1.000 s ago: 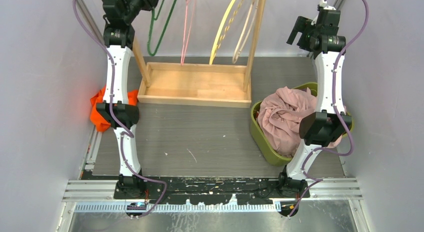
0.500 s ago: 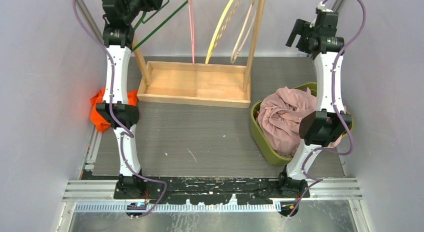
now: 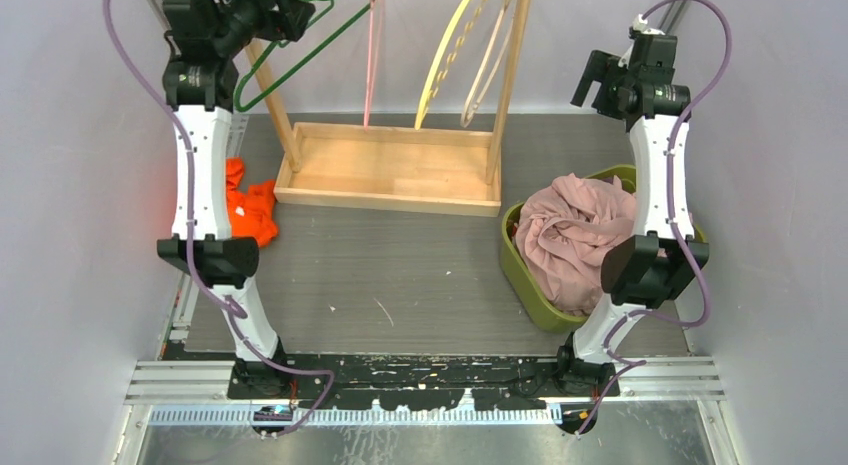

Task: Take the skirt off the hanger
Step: Place the hanger at the clothesline.

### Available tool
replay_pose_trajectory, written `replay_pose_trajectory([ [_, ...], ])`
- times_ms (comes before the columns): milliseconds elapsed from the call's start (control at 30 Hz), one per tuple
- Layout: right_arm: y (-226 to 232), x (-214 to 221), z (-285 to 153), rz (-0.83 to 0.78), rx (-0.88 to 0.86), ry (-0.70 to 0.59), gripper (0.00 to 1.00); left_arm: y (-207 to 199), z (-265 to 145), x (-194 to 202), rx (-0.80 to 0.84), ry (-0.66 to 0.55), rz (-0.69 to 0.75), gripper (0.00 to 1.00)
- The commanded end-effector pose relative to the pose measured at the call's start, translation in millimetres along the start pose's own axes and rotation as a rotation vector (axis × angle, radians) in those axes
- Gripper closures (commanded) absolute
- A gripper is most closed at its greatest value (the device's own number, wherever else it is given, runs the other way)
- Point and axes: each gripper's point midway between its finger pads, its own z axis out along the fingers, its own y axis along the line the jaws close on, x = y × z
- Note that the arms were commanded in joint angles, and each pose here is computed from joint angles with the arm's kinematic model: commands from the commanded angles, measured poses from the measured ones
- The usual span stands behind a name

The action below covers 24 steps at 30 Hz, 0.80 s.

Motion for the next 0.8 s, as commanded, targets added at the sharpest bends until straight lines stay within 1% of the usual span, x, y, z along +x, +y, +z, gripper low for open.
replay_pose_trajectory([
  [0,8.6,-25.0,-33.0,-0.034,-0.035,-0.115,0.0,-9.0,-44.6,-34.1,-0.041,-0.025,0.099,0.2],
  [133,5.5,-21.5,-38.8,-0.083,-0.034,-0.127,0.0,-14.0,-68.2,-24.6,-0.056,0.035,0.131,0.15],
  [233,3.7,-21.7,-46.8,-0.162,-0.035,-0.137,0.0,-22.8,-80.7,-8.8,-0.021,0.101,0.135,0.13],
  [267,4.5,-22.8,-50.1,-0.188,-0.041,-0.143,0.0,-27.3,-84.5,-3.5,-0.002,0.12,0.13,0.1],
  [367,18.5,-27.6,-65.0,-0.269,-0.106,-0.186,0.0,-43.6,-98.2,19.3,0.074,0.203,0.12,0.08],
  [467,36.3,-24.8,-78.6,-0.38,-0.155,-0.206,0.0,-51.3,-118.6,47.2,0.085,0.311,0.136,0.07],
  [533,47.3,-16.7,-86.2,-0.493,-0.164,-0.198,0.0,-48.6,-133.7,60.7,0.047,0.367,0.171,0.06],
  [567,56.2,-11.3,-88.7,-0.578,-0.168,-0.193,0.0,-44.8,-142.2,66.3,0.016,0.393,0.191,0.06],
  [600,59.7,-8.7,-90.5,-0.624,-0.155,-0.189,0.0,-37.5,-149.5,69.5,-0.029,0.413,0.217,0.06],
  [633,61.3,-8.9,-92.2,-0.643,-0.137,-0.19,0.0,-30.1,-156.9,69.0,-0.076,0.426,0.246,0.06],
  [700,66.7,-22.0,-102.0,-0.614,-0.131,-0.232,0.0,-11.9,-172.1,57.6,-0.203,0.43,0.303,0.05],
  [767,77.0,-49.6,-124.3,-0.559,-0.152,-0.324,0.0,-5.7,-179.2,42.4,-0.268,0.4,0.319,0.04],
])
